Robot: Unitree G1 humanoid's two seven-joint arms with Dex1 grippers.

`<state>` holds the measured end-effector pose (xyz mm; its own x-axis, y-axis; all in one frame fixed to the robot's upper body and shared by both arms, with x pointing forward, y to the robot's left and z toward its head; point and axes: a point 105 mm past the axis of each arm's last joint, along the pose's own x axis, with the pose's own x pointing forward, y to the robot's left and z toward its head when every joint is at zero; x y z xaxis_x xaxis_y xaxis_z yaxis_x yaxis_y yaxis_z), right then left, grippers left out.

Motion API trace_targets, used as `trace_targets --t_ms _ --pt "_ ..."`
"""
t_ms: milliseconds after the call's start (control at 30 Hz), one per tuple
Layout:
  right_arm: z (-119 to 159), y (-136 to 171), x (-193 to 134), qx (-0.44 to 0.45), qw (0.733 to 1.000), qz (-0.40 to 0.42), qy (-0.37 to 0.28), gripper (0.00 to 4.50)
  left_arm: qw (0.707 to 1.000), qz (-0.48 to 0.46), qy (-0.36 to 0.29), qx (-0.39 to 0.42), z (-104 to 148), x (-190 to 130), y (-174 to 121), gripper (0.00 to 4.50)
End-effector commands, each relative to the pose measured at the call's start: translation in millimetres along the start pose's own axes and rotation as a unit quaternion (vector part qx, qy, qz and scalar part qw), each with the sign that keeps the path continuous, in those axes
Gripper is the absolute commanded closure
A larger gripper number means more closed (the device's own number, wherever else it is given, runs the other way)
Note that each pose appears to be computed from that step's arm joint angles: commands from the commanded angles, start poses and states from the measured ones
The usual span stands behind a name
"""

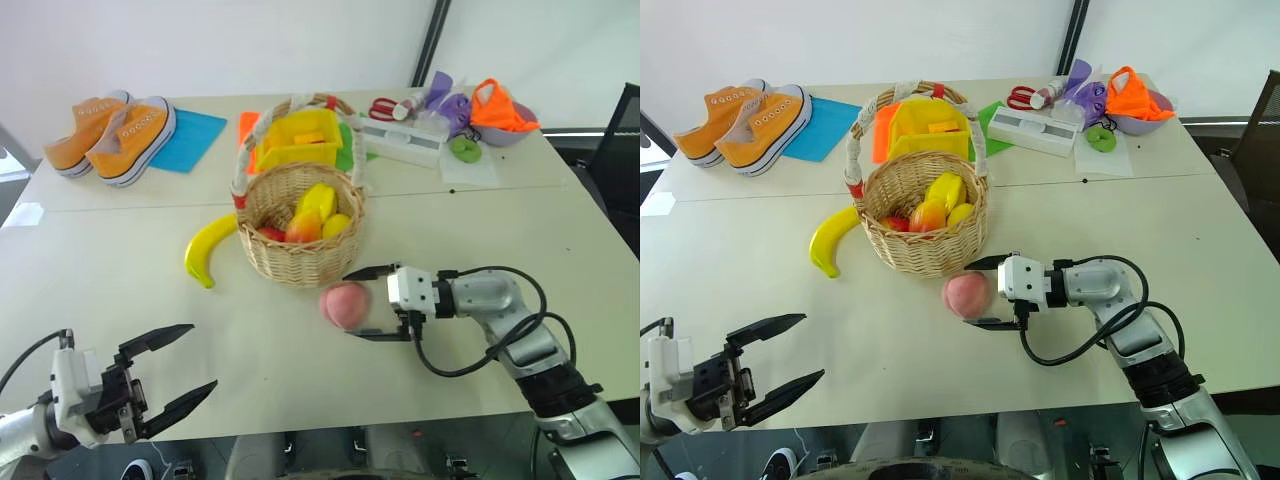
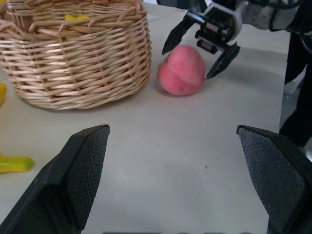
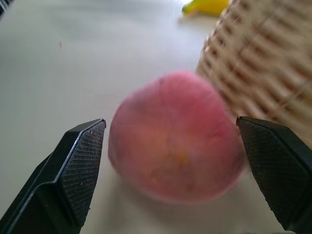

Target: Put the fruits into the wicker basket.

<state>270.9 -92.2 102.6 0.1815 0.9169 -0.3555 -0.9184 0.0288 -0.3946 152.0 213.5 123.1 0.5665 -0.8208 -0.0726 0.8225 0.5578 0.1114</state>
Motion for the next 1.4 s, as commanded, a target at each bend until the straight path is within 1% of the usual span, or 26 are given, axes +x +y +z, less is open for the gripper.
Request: trace_targets --t_ms 33,100,167,200,233,333,433,533,567,633,700,733,767,833,867,933,1000,1067,1133,1167,1200,1233,1300,1400 --pt "-0.4 -0.7 6.2 0.002 1.000 -0.008 -0.004 0.03 1.000 -0.007 -0.005 0.014 3.4 2.5 -0.5 0.00" --pt "2.7 -2.2 6.7 0.015 1.000 -0.011 -0.019 0.56 1.000 -0.007 -0.007 0.015 3.6 3.0 0.4 0.00" --pt "5.5 -3.8 6.3 0.019 0.999 -0.014 -0.026 1.24 1.000 -0.006 -0.006 0.017 2.8 2.9 1.2 0.00" --pt "6.6 -4.2 6.0 0.020 0.999 -0.015 -0.029 1.47 1.000 -0.006 -0.006 0.017 2.5 2.9 1.4 0.00" --pt "8.5 -3.4 5.2 0.017 0.999 -0.012 -0.033 1.55 1.000 -0.006 -0.006 0.017 2.2 2.8 1.8 0.00" --pt "15.8 -3.5 0.6 0.030 0.998 -0.014 -0.055 1.55 1.000 -0.004 -0.007 0.016 2.0 2.8 2.5 0.00" --pt "27.5 -2.4 -16.5 0.054 0.996 -0.004 -0.074 1.55 0.999 0.017 -0.028 0.003 7.4 3.0 8.4 0.00" --pt "55.0 -6.2 -35.0 0.079 0.990 0.010 -0.119 1.55 0.996 0.060 -0.061 -0.017 13.9 0.9 20.9 0.00" --pt "67.9 -11.6 -39.7 0.087 0.986 0.007 -0.144 1.55 0.995 0.068 -0.064 -0.018 14.1 0.0 23.9 0.00" --pt "94.5 -34.6 -45.4 0.095 0.976 -0.029 -0.196 1.55 0.994 0.081 -0.072 -0.023 15.7 0.4 28.7 0.00" --pt "111.1 -51.3 -44.1 0.093 0.969 -0.060 -0.220 1.55 0.993 0.084 -0.074 -0.020 16.4 2.8 30.3 0.00" --pt "116.4 -61.4 -38.0 0.075 0.969 -0.086 -0.220 1.55 0.993 0.091 -0.079 -0.019 16.7 4.5 32.7 0.00" --pt "119.4 -73.3 -31.3 0.060 0.968 -0.118 -0.214 1.55 0.992 0.097 -0.083 -0.019 16.8 6.0 35.3 0.00" --pt "119.8 -78.7 -11.2 0.028 0.974 -0.127 -0.188 1.55 0.989 0.118 -0.090 -0.011 18.1 7.8 44.8 0.00" --pt "115.9 -85.6 -2.5 0.029 0.973 -0.146 -0.177 1.55 0.988 0.126 -0.093 -0.007 18.9 9.0 48.7 0.00" --pt "113.3 -90.8 11.3 0.017 0.973 -0.158 -0.167 1.55 0.983 0.153 -0.098 0.006 20.1 9.4 57.8 0.00" --pt "114.7 -106.0 17.2 0.014 0.965 -0.199 -0.167 1.55 0.982 0.161 -0.099 0.010 20.3 10.0 60.1 0.00" --pt "109.8 -118.3 20.9 0.005 0.960 -0.233 -0.154 1.55 0.983 0.150 -0.103 -0.002 19.9 12.5 56.2 0.00" --pt "105.0 -120.2 22.5 0.012 0.961 -0.231 -0.151 1.55 0.984 0.145 -0.104 -0.007 19.6 14.3 53.0 0.00" --pt "104.3 -119.1 22.1 0.021 0.962 -0.224 -0.158 0.54 0.984 0.144 -0.103 -0.006 19.5 15.1 51.8 0.00" --pt "103.6 -118.1 21.6 0.027 0.962 -0.219 -0.161 0.19 0.985 0.142 -0.100 -0.004 19.0 15.8 50.7 0.00" --pt "103.3 -116.3 21.5 0.030 0.963 -0.213 -0.162 0.03 0.985 0.141 -0.097 -0.002 18.6 16.2 49.8 0.00" --pt "105.6 -111.1 20.9 0.029 0.965 -0.198 -0.167 0.03 0.985 0.145 -0.097 -0.002 18.5 16.0 50.6 0.00" --pt "116.8 -98.0 9.3 0.017 0.965 -0.169 -0.199 0.03 0.981 0.168 -0.096 0.000 17.8 13.8 58.0 0.00"
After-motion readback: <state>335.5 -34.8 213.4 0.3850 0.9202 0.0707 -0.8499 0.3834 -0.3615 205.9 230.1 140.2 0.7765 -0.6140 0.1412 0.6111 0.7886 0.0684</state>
